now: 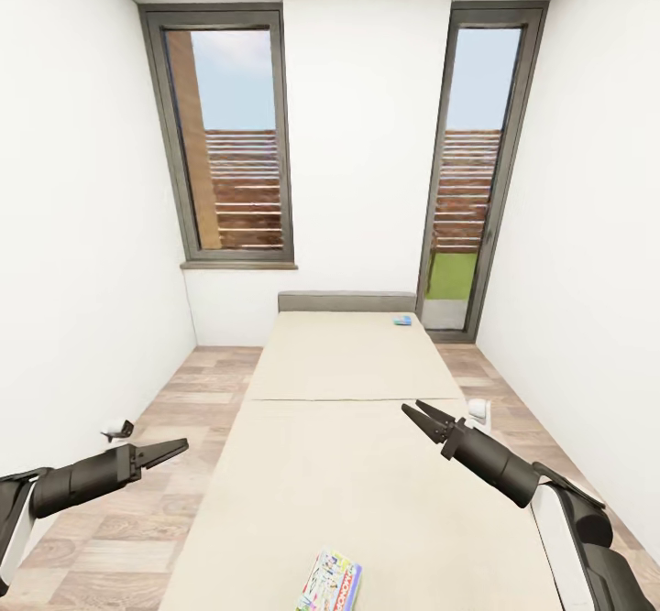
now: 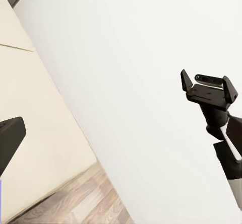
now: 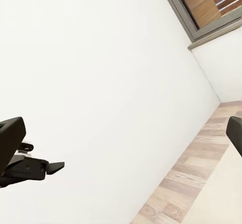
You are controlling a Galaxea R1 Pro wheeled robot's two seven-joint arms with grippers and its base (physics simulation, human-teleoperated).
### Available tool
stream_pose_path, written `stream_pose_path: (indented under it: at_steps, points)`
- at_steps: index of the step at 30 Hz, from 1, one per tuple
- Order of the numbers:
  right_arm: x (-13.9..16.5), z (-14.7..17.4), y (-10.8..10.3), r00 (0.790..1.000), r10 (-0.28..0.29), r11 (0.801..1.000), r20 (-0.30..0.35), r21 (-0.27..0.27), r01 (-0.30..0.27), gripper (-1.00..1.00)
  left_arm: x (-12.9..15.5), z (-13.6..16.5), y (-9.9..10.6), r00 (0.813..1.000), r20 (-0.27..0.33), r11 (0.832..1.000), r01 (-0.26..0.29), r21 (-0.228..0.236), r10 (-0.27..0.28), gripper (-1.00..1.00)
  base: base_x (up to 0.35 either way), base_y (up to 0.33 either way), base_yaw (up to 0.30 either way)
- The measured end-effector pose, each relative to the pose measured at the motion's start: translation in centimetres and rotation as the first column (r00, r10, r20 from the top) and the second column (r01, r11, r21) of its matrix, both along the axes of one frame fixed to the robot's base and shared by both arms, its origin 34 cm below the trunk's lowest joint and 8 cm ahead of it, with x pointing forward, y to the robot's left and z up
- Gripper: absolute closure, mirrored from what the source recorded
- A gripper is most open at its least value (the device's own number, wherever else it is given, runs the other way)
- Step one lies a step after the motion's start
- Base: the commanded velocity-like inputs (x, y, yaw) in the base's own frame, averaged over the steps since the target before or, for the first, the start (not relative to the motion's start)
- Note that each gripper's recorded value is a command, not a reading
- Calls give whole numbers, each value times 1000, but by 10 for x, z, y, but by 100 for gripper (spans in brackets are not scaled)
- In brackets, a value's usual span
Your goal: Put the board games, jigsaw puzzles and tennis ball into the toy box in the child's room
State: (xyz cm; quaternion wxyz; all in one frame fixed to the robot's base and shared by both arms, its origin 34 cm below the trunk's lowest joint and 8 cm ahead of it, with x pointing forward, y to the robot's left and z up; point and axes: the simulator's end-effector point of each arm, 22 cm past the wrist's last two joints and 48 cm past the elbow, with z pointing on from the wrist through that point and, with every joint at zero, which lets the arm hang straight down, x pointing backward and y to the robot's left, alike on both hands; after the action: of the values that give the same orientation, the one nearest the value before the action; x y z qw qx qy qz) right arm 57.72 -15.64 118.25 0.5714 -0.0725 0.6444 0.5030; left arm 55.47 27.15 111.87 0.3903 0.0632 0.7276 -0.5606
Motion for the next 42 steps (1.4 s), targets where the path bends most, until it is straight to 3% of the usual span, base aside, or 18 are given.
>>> stream_pose_path:
  at_steps: [4, 7, 14, 26, 42]
  points:
    - [2, -3, 0, 1000, 0, 1000, -1, 0, 0, -100, 3, -5, 4, 999, -43, 1000, -12, -3, 12, -100, 0, 0, 0]
    - [3, -5, 0, 1000, 0, 1000, -1, 1, 0, -100, 9, -15, 11, 995, -83, 999, -43, 27, 45, -100, 0, 0, 0]
    - [6, -13, -1, 1000, -1, 1000, -8, 3, 1, -100, 25, -48, 29, 976, -155, 981, -130, 144, 152, -100, 0, 0, 0]
    - [12, -27, -3, 1000, -5, 1000, -22, 9, 5, -100, 35, -72, 40, 961, -178, 961, -173, 215, 212, -100, 0, 0, 0]
    - [14, -31, -4, 1000, -8, 1000, -25, 10, 8, -100, 38, -69, 46, 962, -154, 952, -184, 243, 225, -100, 0, 0, 0]
